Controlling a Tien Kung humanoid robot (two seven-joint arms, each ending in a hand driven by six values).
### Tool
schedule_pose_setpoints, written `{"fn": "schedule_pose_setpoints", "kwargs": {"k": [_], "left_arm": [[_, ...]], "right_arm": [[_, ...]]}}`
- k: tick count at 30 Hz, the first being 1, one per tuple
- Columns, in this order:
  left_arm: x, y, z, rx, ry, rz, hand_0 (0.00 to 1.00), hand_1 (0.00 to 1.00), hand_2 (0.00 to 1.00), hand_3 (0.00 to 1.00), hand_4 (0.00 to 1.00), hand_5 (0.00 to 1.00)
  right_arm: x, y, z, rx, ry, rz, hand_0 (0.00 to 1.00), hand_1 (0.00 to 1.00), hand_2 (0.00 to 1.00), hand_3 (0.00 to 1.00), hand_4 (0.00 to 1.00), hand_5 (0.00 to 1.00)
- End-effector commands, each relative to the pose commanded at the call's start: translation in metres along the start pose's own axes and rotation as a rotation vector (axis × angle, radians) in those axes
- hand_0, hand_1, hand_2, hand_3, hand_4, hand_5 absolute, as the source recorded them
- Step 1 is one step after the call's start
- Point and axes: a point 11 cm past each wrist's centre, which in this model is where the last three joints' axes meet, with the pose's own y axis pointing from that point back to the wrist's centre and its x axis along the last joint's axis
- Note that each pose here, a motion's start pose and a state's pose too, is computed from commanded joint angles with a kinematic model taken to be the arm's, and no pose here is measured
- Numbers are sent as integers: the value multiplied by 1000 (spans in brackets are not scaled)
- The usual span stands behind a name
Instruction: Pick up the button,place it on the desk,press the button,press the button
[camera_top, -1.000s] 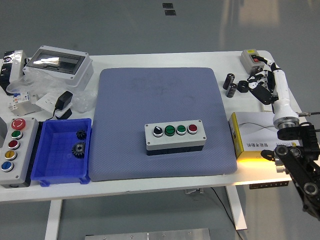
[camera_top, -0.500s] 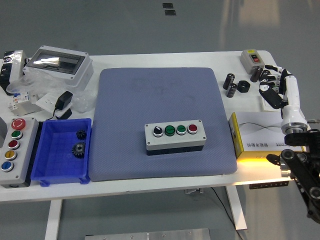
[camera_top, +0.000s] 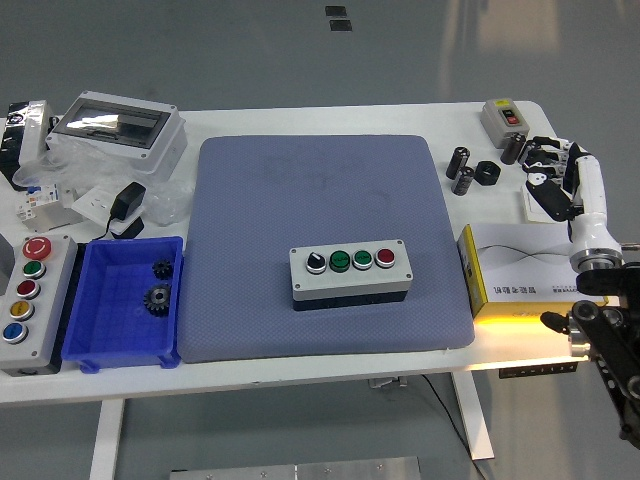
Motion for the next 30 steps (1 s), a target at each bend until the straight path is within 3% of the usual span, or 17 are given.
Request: {"fn": "schedule_pose_setpoints", "kwargs": {"k": [2, 3, 8, 9, 14, 15, 20, 21, 30], "left_arm": [[0, 0, 1, -3, 2, 1, 656, 629, 620, 698, 814, 246], [0, 0, 1, -4, 4, 1, 656, 629, 620, 698, 813, 246], [1, 0, -1, 0, 8, 0, 656, 629, 620, 698, 813, 246], [0, 0, -2, 2, 8, -1, 656, 629, 620, 699, 813, 245], [-2, 0, -4, 5, 8, -6, 656, 629, 620, 699, 813, 245], [-3, 0, -4, 4, 8, -7, 656, 629, 620, 699, 813, 247], [-5, 0, -3, 0, 7, -12, 656, 629, 620, 699, 813, 247], [-5, 0, -3, 0, 7, -12, 656, 629, 620, 697, 813, 248], [-7, 0, -4, 2, 7, -15, 656, 629, 620, 697, 813, 248]], "right_arm": [[0, 0, 1, 1, 10, -2, 478, 630, 687, 701, 303, 240], [0, 0, 1, 1, 14, -4, 670, 726, 760, 716, 421, 267], [-4, -1, -1, 11, 22, -19, 670, 726, 760, 716, 421, 267], [-4, -1, -2, 12, 21, -20, 739, 792, 803, 790, 609, 341], [-6, -2, -3, 12, 15, -26, 739, 792, 803, 790, 609, 341], [-6, -3, -3, 12, 13, -27, 775, 820, 816, 833, 712, 421], [-5, -4, -2, 5, -6, -23, 775, 820, 816, 833, 712, 421], [-5, -4, -2, 3, -10, -22, 800, 839, 826, 847, 787, 484], [-1, -5, 1, -11, -52, -11, 800, 846, 828, 852, 801, 502]]}}
